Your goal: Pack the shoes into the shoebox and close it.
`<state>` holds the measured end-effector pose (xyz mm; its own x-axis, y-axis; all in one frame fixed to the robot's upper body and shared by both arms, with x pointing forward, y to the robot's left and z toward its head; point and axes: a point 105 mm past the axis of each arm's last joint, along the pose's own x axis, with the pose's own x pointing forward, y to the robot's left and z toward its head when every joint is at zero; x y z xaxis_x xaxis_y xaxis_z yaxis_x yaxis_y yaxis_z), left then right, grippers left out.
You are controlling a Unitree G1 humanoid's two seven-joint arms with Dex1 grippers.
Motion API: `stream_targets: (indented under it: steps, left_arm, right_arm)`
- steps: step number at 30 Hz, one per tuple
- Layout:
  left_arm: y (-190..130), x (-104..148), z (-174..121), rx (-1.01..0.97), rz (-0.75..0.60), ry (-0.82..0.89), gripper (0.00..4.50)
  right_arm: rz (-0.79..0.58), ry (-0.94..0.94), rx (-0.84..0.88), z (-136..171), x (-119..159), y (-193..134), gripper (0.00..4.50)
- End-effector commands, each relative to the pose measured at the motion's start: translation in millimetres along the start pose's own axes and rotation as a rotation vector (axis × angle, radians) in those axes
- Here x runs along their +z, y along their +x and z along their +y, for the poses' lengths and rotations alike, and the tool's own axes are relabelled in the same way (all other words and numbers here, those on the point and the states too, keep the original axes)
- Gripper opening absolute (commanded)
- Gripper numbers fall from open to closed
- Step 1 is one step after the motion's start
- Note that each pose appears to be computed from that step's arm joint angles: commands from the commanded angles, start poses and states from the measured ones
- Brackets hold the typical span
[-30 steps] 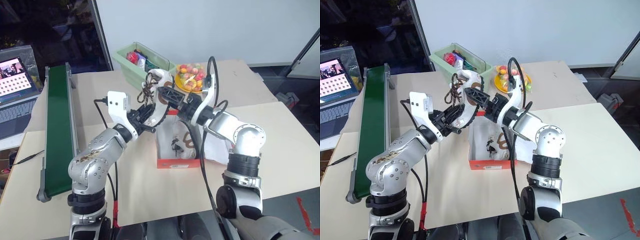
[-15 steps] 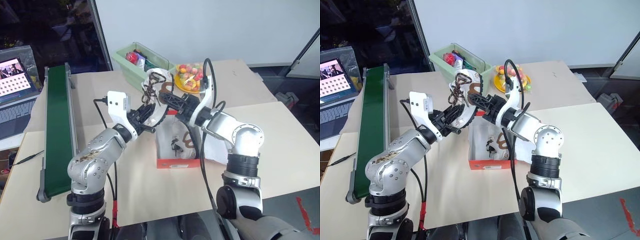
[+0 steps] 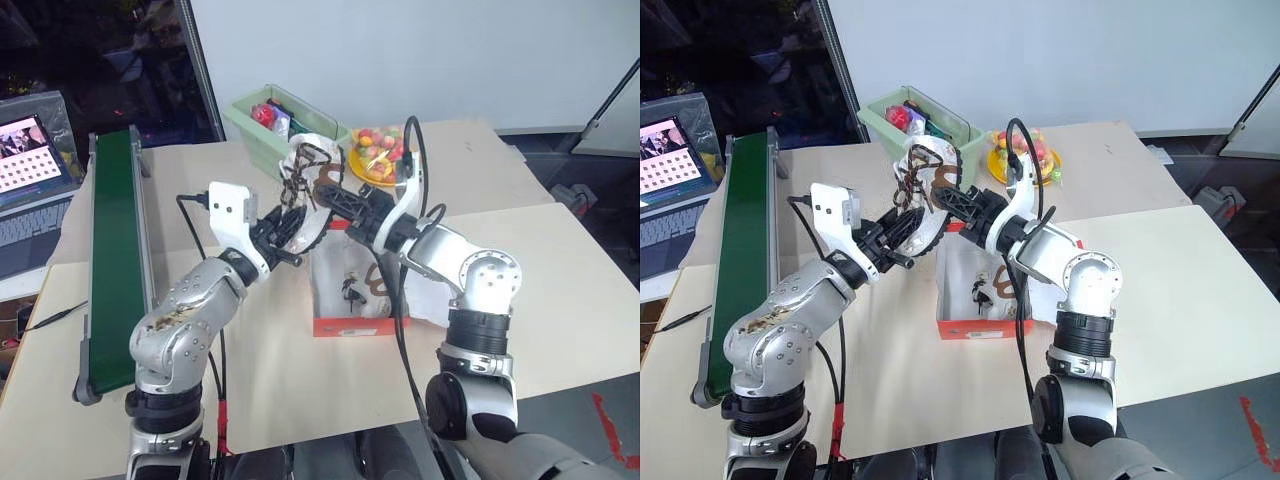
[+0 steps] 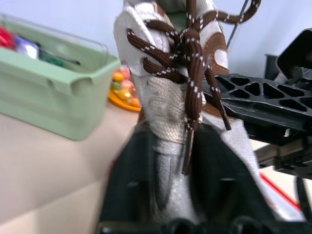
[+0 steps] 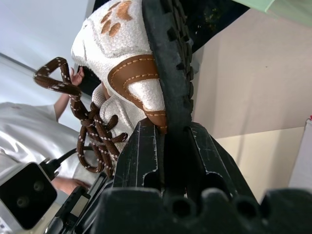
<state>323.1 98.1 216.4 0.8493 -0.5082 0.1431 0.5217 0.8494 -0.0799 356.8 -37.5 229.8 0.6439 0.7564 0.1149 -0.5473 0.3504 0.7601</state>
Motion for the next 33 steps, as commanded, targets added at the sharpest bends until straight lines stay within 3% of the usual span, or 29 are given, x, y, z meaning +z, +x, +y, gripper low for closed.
stream_targets:
  steps: [1, 6, 10, 14, 17, 23, 33]
  left_arm:
    - [0, 8, -7, -0.035, -0.038, 0.029, 2.50]
    - [-8, 13, -4, -0.064, -0.060, 0.060, 2.50]
    - [-26, 8, 8, -0.102, -0.005, 0.123, 2.50]
    - [-36, -4, 11, -0.163, 0.072, 0.216, 2.50]
    - [-46, -9, 12, -0.227, 0.087, 0.287, 2.50]
    - [-62, -25, -3, -0.467, 0.112, 0.466, 2.50]
    - [-54, -29, -8, -0.549, 0.096, 0.504, 2.50]
  right_arm:
    - [-0.088, -0.008, 0.088, 25, 16, -1, 0.28]
    - [-0.156, -0.031, -0.015, 8, 30, 0, 0.28]
    - [-0.206, -0.125, -0.126, -12, 59, -13, 0.28]
    - [-0.159, -0.200, -0.180, -21, 66, -21, 0.28]
    - [-0.054, -0.252, -0.218, -26, 61, -27, 0.28]
    - [0.321, -0.276, -0.343, -44, 28, -42, 0.28]
    - [0.522, -0.218, -0.453, -56, 15, -37, 0.28]
